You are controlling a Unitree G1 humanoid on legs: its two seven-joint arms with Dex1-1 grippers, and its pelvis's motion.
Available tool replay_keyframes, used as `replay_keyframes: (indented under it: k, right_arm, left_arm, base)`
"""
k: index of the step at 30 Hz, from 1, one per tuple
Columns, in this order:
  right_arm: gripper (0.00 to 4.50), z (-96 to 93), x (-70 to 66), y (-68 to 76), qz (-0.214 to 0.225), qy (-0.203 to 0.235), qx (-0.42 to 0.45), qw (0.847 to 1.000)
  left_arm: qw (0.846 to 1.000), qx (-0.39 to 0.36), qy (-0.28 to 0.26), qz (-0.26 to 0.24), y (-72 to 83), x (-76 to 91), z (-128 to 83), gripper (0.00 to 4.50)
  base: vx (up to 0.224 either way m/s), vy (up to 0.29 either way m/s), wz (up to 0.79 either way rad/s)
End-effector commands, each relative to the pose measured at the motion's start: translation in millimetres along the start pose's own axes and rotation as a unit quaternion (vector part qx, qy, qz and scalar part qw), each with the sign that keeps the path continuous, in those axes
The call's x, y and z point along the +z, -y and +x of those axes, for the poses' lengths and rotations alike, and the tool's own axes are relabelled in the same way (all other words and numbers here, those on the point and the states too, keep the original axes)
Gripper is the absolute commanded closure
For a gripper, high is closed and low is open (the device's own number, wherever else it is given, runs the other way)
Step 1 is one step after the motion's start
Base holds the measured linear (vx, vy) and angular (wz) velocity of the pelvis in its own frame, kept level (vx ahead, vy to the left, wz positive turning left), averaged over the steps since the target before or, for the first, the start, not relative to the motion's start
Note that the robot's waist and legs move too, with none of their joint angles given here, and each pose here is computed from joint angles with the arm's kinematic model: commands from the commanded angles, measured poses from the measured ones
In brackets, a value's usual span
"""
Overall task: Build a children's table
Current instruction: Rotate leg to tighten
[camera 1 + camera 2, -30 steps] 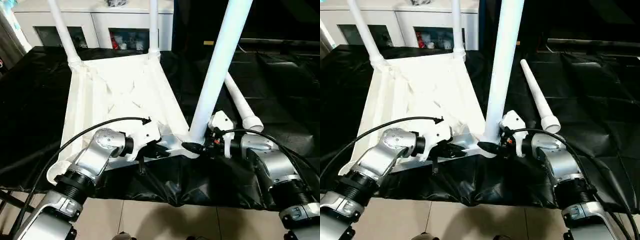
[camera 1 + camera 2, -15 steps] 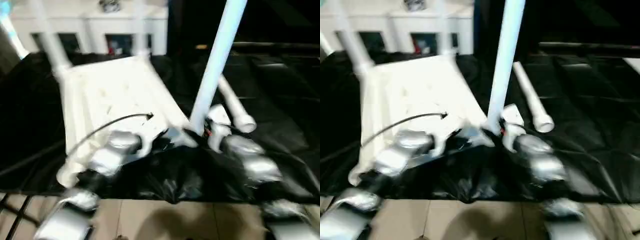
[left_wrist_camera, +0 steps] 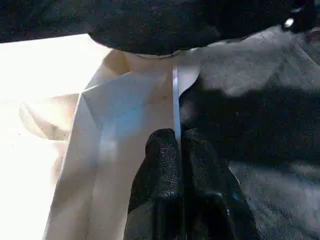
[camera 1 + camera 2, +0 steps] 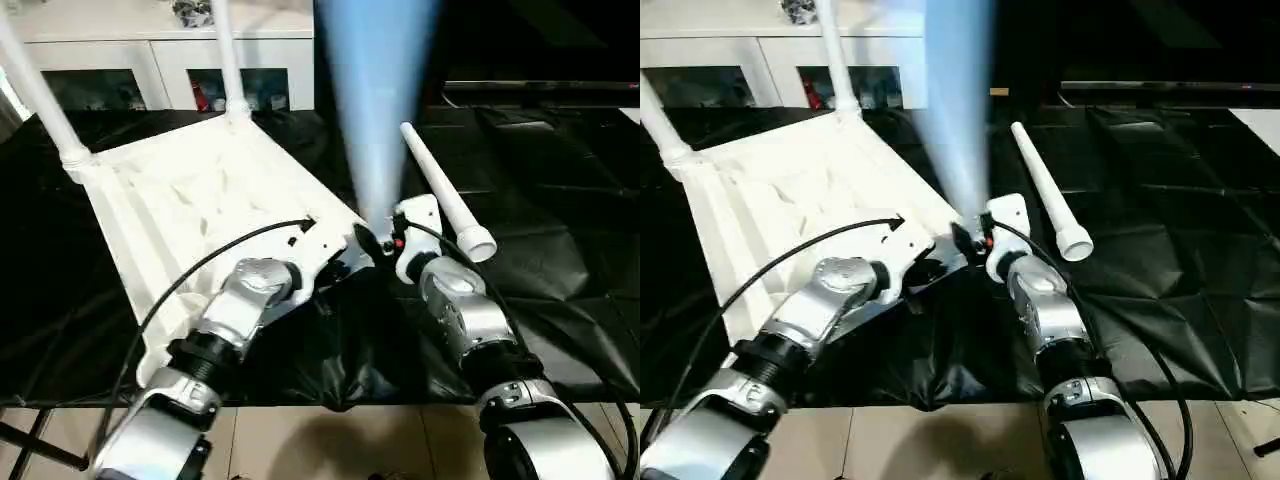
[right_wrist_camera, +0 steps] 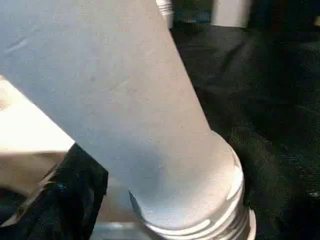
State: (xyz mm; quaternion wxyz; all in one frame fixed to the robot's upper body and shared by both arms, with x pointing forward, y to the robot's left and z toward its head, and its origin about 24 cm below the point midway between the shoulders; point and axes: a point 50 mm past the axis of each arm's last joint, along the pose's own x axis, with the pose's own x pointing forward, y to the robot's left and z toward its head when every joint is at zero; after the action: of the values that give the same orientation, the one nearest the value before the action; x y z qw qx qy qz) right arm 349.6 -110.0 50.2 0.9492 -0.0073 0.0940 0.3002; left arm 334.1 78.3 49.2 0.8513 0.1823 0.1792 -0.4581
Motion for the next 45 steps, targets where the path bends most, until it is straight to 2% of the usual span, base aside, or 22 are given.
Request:
replay_keyframes:
  k: [1, 6, 18, 26, 30, 40, 45]
  right_arm:
    - [0.65, -3.0, -15.0, -12.1, 0.013, -0.035, 0.060, 0.998]
    - [0.65, -14.0, -17.2, -1.2, 0.010, -0.042, 0.075, 0.996]
    - [1.65, -15.9, -27.3, -0.4, 0.036, -0.066, 0.078, 0.994]
    - [1.73, -18.2, -27.8, 5.6, 0.031, -0.084, 0.090, 0.992]
    - [1.73, -26.4, -31.4, 7.7, 0.020, -0.110, 0.134, 0.985]
    - [1.74, -58.7, -40.4, 11.0, 0.001, -0.152, 0.271, 0.950]
    - [1.75, -64.7, -47.7, 14.6, -0.011, -0.168, 0.270, 0.948]
  left_arm:
    - [0.998, -0.037, 0.036, 0.041, 6.7, 14.0, -1.5, 4.50]
    - [0.997, -0.059, 0.033, 0.044, 7.2, 10.3, -7.6, 4.50]
    - [0.994, -0.085, 0.035, 0.053, 6.6, 9.5, -14.4, 4.50]
    - [0.989, -0.130, 0.034, 0.065, 13.1, 5.3, -20.5, 4.50]
    - [0.980, -0.180, 0.030, 0.084, 18.3, 2.7, -28.6, 4.50]
    - [0.959, -0.260, -0.001, 0.113, 22.3, -6.5, -42.8, 4.50]
    - [0.957, -0.268, -0.011, 0.110, 20.9, -9.8, -45.5, 4.50]
  base:
    - [0.000, 0.000, 0.00]
    - [0.000, 0.000, 0.00]
    - [0.000, 0.000, 0.00]
    - [0.000, 0.000, 0.00]
    - [0.000, 0.000, 0.00]
    - [0.000, 0.000, 0.00]
    - [0.000, 0.000, 0.00]
